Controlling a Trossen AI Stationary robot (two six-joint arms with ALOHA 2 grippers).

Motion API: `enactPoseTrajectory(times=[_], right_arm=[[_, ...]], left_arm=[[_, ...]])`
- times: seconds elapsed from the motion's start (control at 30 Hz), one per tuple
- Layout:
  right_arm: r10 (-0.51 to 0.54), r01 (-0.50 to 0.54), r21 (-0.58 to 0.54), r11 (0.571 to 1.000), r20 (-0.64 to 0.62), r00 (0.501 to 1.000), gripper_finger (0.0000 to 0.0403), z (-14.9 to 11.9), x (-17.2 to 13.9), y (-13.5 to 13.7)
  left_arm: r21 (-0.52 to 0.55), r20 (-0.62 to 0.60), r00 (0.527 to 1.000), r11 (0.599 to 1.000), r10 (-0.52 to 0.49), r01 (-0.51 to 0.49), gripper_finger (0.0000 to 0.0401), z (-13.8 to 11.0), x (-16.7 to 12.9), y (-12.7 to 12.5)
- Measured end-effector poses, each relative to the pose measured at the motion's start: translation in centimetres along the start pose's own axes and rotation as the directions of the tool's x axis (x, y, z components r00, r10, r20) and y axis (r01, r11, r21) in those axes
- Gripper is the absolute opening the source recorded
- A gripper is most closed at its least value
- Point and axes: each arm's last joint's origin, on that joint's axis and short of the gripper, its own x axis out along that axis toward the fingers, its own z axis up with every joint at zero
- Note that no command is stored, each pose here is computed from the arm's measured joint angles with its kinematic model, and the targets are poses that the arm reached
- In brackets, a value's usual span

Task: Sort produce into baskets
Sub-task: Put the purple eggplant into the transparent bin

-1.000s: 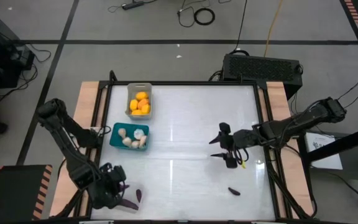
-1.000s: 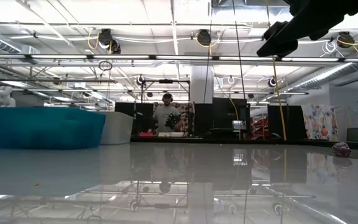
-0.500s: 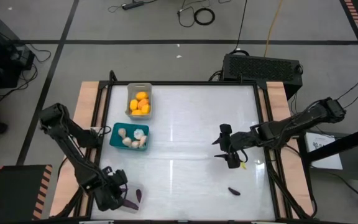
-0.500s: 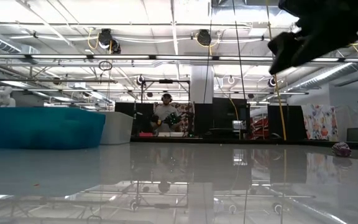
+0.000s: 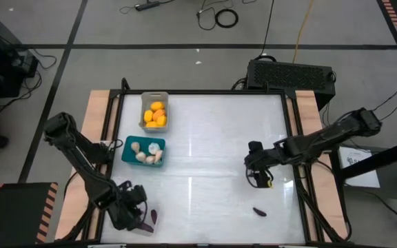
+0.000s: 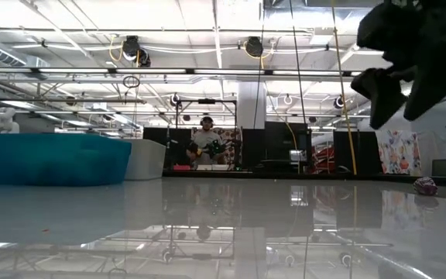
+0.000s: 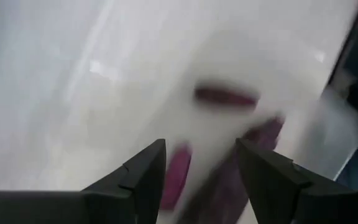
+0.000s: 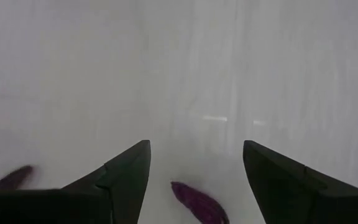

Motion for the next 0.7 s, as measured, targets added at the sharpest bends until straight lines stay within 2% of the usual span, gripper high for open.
enactPoseTrajectory(times=[0.17,0.27,0.4,0.5,0.7], right_arm=[[-0.006,0.003,-0.030,1.000,-0.100,0.995,0.0248,-0.7,1.1,0.6],[-0.016,0.000,-0.089,0.996,-0.181,0.983,0.0248,-1.3,1.9,1.0],[0.013,-0.048,-0.163,0.985,-0.211,0.977,0.0248,-1.4,2.8,1.5],[0.019,-0.064,-0.176,0.982,-0.247,0.969,0.0248,-1.6,3.5,1.6],[-0.034,-0.029,-0.198,0.980,-0.309,0.950,0.0248,-2.0,5.0,1.5]], left_arm=[[0.167,0.224,0.973,0.986,-0.048,0.010,0.0201,2.5,-0.7,-0.8],[0.249,0.317,0.947,0.968,-0.046,-0.036,0.0201,3.9,-0.7,-0.8],[0.304,0.370,0.929,0.947,-0.015,-0.106,0.0201,6.0,-0.6,-0.1],[0.335,0.388,0.921,0.929,0.014,-0.156,0.0201,7.4,-0.5,0.6],[0.389,0.454,0.891,0.895,0.018,-0.216,0.0201,10.6,-0.5,1.6]])
